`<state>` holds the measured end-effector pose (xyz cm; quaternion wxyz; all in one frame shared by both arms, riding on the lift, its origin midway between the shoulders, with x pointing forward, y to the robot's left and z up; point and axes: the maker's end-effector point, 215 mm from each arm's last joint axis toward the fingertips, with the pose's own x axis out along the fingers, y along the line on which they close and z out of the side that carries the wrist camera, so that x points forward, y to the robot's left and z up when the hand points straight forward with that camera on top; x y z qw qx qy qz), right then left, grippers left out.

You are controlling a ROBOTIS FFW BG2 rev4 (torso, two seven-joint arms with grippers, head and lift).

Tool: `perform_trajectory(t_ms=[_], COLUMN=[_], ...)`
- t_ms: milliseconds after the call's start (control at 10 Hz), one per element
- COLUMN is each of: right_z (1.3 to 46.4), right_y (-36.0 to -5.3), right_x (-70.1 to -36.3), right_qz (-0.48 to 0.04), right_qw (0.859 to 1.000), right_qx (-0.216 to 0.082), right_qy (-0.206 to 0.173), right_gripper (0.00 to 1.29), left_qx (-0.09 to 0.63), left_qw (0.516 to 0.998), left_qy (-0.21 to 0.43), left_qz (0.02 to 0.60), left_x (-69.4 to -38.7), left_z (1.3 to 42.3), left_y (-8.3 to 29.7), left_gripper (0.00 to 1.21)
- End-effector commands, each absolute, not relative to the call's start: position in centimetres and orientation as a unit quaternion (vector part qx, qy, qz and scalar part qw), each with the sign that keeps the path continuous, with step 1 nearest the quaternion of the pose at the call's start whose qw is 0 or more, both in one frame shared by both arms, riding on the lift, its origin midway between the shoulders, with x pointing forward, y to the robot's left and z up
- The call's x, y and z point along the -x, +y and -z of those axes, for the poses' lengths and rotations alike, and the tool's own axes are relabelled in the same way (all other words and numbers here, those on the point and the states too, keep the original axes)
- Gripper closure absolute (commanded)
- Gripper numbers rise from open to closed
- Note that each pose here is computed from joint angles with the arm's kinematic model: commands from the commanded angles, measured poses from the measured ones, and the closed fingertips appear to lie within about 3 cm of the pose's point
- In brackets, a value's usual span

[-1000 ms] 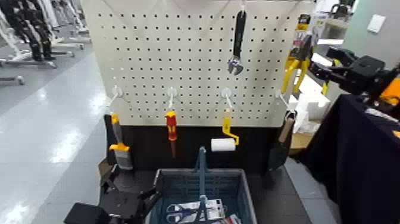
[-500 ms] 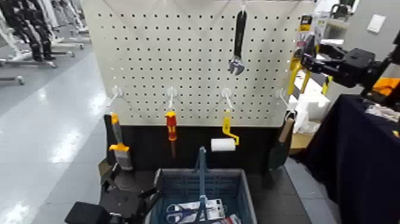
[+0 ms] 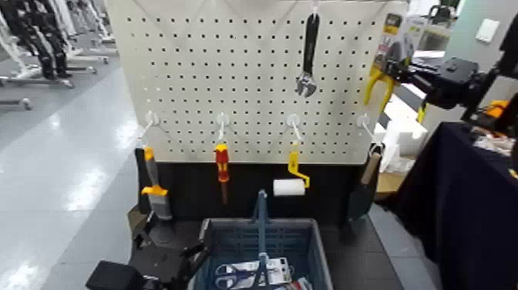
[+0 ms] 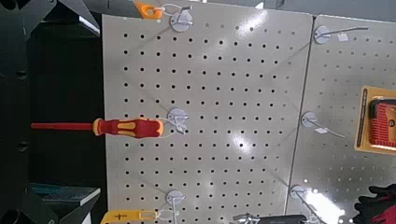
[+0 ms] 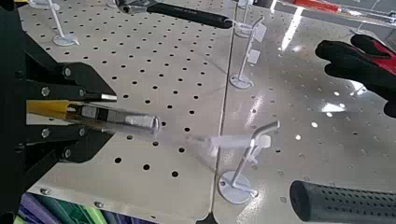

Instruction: Put the yellow pliers into the crate.

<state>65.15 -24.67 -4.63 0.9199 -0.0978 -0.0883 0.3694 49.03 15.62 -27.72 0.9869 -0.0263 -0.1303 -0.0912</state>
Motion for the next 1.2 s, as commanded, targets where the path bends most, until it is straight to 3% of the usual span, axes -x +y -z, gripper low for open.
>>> perform_trajectory(t_ms=[100, 1200], right_z=[4.1, 1.2], right_y=[-24.8, -24.6], right_x=[-65.3, -63.6], right_qz=[-0.367, -0.366], right_qw=[0.920, 0.915], right_qx=[0.104, 0.130], right_qy=[-0.090, -0.109], right_gripper=[1.22, 1.22], left_qx=[0.026, 0.026], left_qw=[0.987, 0.988], left_qy=[-0.130, -0.126], left_qz=[0.091, 0.090], left_x=[-49.0, -48.9], left_z=[27.7, 28.1], left_y=[15.6, 15.8], left_gripper=[0.11, 0.11])
